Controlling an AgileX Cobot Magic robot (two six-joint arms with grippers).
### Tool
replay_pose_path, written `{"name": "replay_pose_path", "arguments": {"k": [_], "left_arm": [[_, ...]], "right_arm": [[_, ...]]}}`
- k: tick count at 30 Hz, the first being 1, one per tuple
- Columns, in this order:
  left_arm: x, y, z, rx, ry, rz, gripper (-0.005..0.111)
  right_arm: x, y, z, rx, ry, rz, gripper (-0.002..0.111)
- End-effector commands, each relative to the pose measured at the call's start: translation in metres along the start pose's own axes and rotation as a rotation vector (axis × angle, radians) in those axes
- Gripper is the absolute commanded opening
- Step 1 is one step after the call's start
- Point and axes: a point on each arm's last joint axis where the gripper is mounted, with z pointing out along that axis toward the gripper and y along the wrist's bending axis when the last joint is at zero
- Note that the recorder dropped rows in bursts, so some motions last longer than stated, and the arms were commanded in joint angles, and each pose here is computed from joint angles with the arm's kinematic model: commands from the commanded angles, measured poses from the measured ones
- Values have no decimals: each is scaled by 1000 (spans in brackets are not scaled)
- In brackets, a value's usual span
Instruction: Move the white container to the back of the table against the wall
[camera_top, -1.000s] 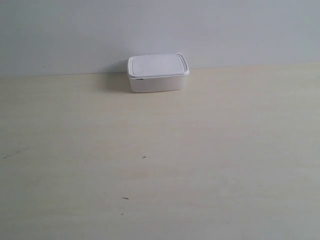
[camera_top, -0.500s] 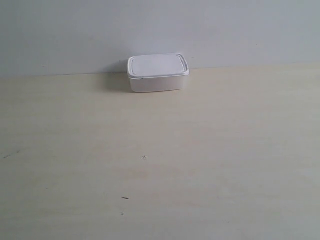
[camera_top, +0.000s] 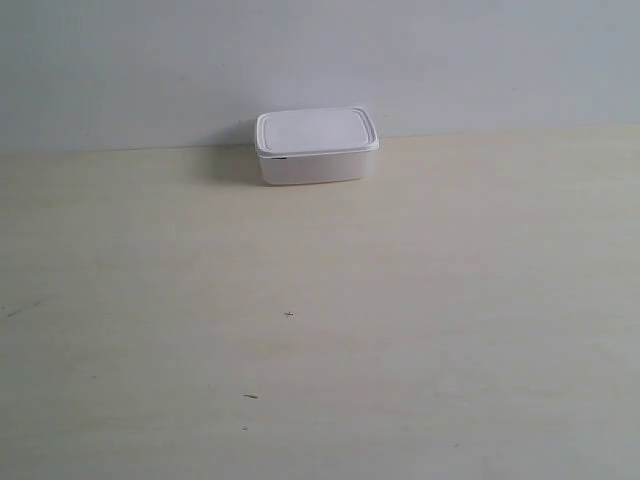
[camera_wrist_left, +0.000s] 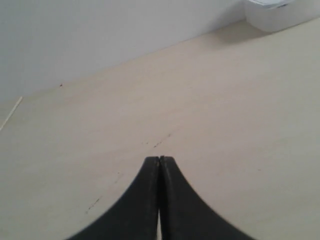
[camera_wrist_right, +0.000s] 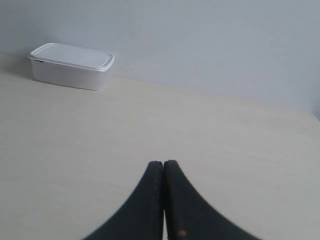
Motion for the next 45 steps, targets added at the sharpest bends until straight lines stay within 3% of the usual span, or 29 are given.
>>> {"name": "replay_pose_path", "arguments": {"k": [1, 6, 45], "left_arm": [[-1, 0, 0, 2, -10, -118, 0], [0, -1, 0, 4, -6, -200, 0], [0, 0, 0, -1, -8, -206, 0]], "right_arm": [[2, 0, 0, 4, 4, 126, 0], [2, 0, 0, 4, 3, 259, 0], [2, 0, 0, 5, 5, 250, 0]]}}
